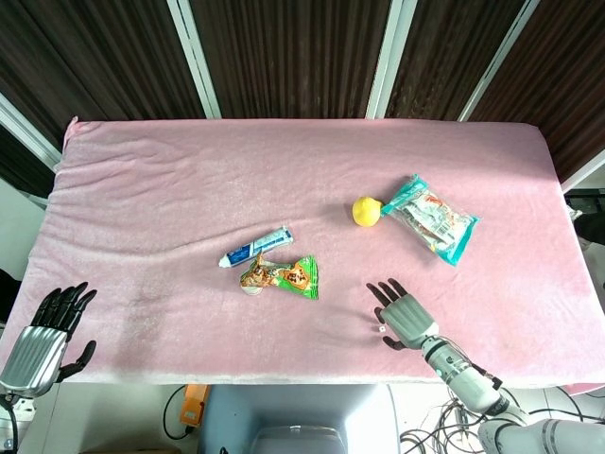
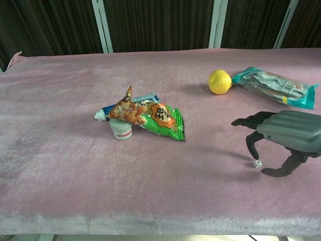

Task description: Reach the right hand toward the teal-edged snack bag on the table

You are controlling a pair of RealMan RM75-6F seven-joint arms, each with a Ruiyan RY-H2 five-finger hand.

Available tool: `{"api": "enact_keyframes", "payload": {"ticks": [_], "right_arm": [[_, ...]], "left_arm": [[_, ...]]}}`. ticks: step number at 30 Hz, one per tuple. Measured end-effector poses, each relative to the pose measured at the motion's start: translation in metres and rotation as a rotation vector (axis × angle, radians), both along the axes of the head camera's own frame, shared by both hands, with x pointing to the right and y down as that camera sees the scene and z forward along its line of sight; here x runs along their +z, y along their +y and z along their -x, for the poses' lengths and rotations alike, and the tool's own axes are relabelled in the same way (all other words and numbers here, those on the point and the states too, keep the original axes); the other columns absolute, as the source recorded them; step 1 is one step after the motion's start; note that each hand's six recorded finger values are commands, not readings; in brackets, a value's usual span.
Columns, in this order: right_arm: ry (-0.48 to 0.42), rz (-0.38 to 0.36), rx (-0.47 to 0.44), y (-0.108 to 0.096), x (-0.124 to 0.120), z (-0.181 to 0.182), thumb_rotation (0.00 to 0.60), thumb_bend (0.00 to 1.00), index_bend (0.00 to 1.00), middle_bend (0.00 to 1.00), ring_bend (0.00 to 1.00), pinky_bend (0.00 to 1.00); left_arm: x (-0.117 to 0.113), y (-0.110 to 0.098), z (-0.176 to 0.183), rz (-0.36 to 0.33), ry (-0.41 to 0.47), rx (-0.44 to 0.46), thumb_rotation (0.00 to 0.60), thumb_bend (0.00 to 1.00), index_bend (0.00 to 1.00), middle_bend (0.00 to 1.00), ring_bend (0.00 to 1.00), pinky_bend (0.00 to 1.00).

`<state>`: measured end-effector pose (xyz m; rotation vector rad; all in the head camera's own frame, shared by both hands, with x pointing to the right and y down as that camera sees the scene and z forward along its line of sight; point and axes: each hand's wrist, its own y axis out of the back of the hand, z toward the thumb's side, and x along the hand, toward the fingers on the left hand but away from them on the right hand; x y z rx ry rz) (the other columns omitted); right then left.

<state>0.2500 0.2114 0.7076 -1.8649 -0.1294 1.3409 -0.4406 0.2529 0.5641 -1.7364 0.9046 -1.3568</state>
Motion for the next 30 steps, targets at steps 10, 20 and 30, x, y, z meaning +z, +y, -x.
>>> {"api": "enact_keyframes", "payload": {"ticks": [10, 20, 30], "right_arm": [[0.001, 0.004, -0.008, 0.0015, 0.0046, 0.0039, 0.600, 0.48, 0.64, 0.00, 0.00, 0.00], [0.003, -0.003, -0.006, 0.0016, 0.0061, 0.0060, 0.600, 0.48, 0.69, 0.00, 0.00, 0.00], [-0.015, -0.021, 0.008, -0.0018, 0.0000, 0.0066, 0.600, 0.49, 0.71, 0.00, 0.00, 0.00]], "left_arm": [[-0.0025, 0.0002, 0.0026, -0.005, 0.005, -0.005, 0.600, 0.40, 0.00, 0.00, 0.00, 0.04], [-0.0039, 0.0010, 0.0039, -0.007, 0.006, -0.009, 0.600, 0.41, 0.00, 0.00, 0.00, 0.04], [-0.0041, 0.0012, 0.0039, -0.006, 0.008, -0.008, 0.600, 0.41, 0.00, 0.00, 0.00, 0.04]]}}
